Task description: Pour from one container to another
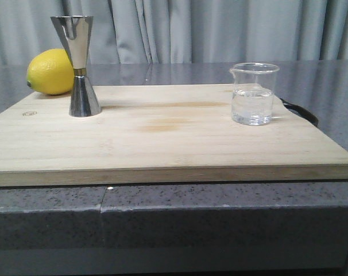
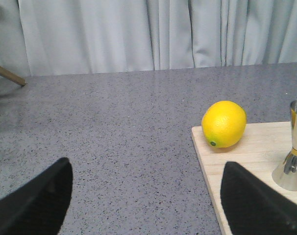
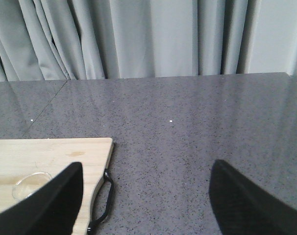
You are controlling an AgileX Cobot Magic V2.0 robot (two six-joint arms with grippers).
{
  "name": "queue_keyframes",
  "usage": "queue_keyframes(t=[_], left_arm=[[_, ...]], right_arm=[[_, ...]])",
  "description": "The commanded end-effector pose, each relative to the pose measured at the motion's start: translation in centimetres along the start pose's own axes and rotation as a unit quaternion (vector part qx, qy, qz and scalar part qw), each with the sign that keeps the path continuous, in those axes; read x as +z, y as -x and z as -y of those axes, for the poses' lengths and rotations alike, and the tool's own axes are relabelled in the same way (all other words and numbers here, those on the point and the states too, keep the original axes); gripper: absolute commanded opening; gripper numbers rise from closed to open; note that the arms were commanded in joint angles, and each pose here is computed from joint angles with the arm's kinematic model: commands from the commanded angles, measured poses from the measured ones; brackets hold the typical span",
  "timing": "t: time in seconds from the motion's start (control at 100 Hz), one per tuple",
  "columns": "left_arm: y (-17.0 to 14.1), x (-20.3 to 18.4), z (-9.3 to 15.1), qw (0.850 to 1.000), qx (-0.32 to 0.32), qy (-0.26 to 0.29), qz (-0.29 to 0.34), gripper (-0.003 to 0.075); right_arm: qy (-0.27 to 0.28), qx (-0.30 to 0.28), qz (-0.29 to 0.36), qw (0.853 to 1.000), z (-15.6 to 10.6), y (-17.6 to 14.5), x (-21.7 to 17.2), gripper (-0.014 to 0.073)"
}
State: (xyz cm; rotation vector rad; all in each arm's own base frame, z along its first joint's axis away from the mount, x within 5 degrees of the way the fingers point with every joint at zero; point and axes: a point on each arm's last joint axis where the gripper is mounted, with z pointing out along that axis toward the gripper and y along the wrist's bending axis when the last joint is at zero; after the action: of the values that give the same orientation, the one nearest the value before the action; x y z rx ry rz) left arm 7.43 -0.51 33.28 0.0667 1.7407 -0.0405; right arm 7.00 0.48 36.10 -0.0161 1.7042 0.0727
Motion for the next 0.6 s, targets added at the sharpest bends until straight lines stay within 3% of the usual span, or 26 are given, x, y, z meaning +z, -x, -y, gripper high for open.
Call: queue_keyframes(t=[0.0, 0.4, 0.59], left_arm=[[1.57, -0.09, -0.02, 0.999, -0.006, 0.000, 0.044, 0.0586], [1.43, -0.08, 0.15, 0.999, -0.027, -0.010, 0.036, 0.0587], [1.56, 0.52, 0.26, 0.999, -0.026, -0.015, -0.041, 0.0587]], right_arm=[[-0.001, -0.002, 0.052, 0.999, -0.02, 1.71, -0.12, 0.0507], [0.001, 0.001, 0.045, 0.999, -0.04, 1.58, -0.11, 0.0507], [0.003, 0.001, 0.004, 1.000, -0.09, 1.45, 0.23, 0.0511]])
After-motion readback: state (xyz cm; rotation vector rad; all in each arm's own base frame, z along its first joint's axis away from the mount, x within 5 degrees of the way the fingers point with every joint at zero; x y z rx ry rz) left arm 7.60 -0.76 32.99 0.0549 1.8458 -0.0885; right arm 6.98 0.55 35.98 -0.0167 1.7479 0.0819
